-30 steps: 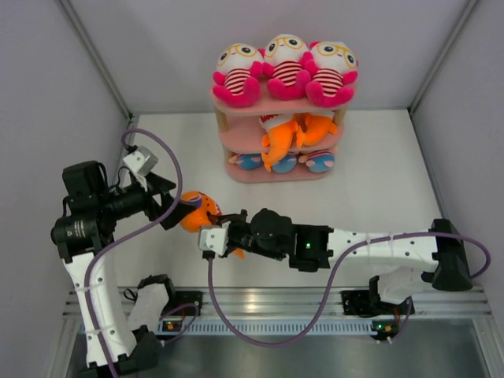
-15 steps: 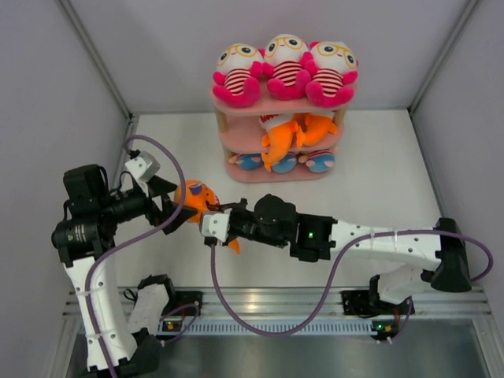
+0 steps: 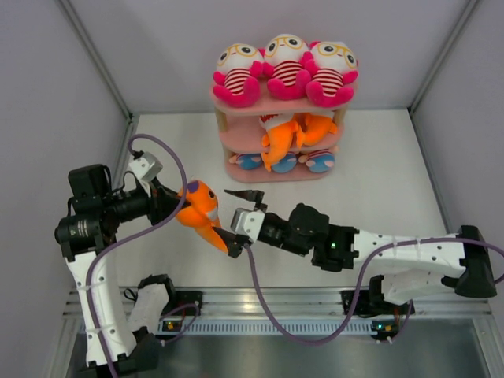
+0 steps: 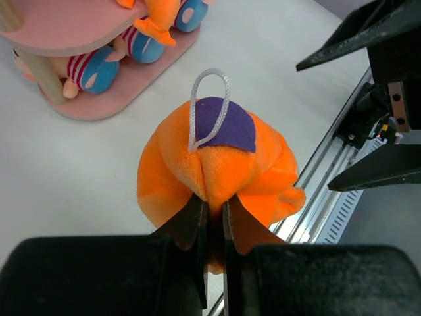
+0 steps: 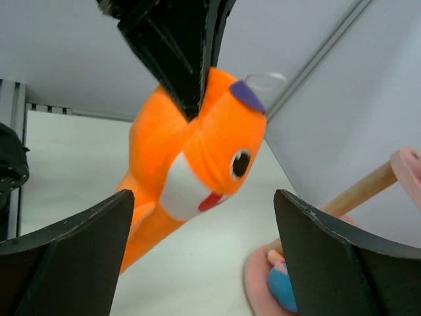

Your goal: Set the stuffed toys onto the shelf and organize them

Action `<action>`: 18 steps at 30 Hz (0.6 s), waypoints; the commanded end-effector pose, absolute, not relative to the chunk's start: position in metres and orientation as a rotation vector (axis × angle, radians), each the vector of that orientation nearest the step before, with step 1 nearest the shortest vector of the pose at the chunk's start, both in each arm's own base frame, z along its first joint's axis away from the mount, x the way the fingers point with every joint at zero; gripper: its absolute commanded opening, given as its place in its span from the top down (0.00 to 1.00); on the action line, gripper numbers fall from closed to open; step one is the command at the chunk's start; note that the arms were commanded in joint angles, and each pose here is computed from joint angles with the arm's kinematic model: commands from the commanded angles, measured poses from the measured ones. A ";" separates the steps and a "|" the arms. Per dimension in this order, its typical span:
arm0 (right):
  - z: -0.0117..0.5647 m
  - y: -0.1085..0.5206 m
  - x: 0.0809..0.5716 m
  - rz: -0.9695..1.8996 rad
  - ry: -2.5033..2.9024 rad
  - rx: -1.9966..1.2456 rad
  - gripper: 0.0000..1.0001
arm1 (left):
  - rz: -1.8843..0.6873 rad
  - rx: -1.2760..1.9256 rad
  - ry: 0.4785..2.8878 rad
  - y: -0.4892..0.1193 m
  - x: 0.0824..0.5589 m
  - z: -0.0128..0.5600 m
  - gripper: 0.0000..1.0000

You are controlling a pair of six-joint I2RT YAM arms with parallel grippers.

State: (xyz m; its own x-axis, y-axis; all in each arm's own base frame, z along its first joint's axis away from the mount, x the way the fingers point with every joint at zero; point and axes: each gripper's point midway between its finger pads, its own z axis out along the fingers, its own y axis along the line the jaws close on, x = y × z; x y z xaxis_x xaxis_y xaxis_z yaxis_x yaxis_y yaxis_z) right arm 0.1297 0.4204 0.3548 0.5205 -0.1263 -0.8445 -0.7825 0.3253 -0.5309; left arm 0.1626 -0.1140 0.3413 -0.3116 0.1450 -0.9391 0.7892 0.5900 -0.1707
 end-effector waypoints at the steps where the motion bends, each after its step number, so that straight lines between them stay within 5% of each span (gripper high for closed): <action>1: 0.360 0.404 0.122 0.718 0.997 -1.003 0.13 | -0.809 0.729 1.779 -0.113 0.175 0.360 1.00; 18: 0.268 0.445 0.164 0.815 1.380 -0.760 0.14 | -0.783 0.703 1.776 -0.113 0.169 0.369 1.00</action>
